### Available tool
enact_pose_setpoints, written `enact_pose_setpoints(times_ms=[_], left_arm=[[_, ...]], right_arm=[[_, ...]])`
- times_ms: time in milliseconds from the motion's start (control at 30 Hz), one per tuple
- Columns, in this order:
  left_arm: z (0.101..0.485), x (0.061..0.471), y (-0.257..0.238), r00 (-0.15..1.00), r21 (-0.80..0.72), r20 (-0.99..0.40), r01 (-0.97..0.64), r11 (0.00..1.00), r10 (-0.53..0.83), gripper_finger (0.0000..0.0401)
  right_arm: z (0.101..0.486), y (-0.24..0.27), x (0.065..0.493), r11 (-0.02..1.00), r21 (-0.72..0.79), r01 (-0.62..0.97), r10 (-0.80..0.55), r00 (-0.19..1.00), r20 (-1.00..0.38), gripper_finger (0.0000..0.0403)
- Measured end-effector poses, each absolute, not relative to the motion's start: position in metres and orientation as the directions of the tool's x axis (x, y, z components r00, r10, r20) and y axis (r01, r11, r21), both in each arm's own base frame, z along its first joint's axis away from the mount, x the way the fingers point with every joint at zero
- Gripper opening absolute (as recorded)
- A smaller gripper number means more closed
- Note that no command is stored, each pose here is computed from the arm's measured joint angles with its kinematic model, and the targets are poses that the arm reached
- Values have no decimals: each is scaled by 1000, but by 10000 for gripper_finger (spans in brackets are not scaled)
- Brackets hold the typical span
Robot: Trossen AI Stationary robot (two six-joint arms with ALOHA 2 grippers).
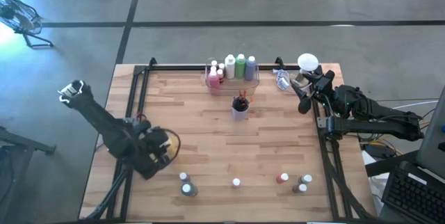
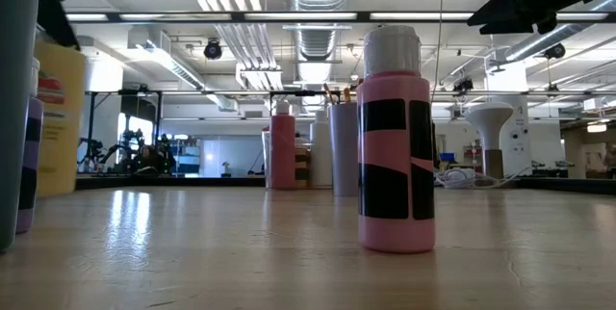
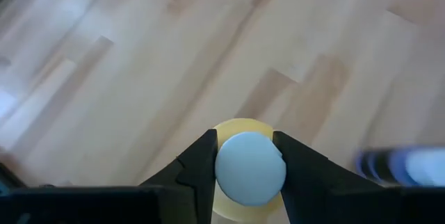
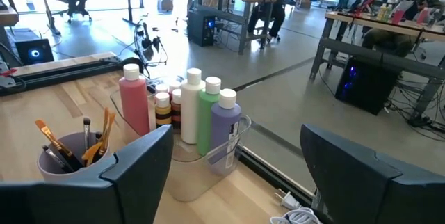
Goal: Pick & Place Paint Supplies
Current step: Put the yellow paint bottle into the transparent bin
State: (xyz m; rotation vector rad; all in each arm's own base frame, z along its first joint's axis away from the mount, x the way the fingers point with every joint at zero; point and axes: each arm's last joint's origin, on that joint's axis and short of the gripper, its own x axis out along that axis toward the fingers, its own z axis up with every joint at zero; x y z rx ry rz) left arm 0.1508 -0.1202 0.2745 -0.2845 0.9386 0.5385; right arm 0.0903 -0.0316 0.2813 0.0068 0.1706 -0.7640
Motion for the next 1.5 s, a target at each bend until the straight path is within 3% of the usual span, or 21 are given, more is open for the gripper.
enact_pose_setpoints(times_ms=[333, 700, 1067, 1233, 1500], left_arm=[[281, 176, -76, 435, 40, -799, -650, 759, 415, 127], [301, 209, -31, 587, -1, -681, -598, 801, 437, 127], [342, 232, 19, 708, -4, -450, -611, 792, 544, 128], [358, 242, 42, 816, -82, -338, -522, 849, 469, 128], [367, 260, 83, 812, -65, -335, -526, 848, 478, 128]], right_arm=[[281, -32, 90, 723, -56, 689, -688, 709, -156, 340], [281, -32, 90, 723, -57, 689, -688, 709, -156, 361], [281, -32, 90, 723, -57, 689, -688, 709, -156, 333], [281, -32, 90, 723, -57, 689, -688, 709, -156, 319], [281, -32, 90, 723, -56, 689, -688, 709, -156, 296]])
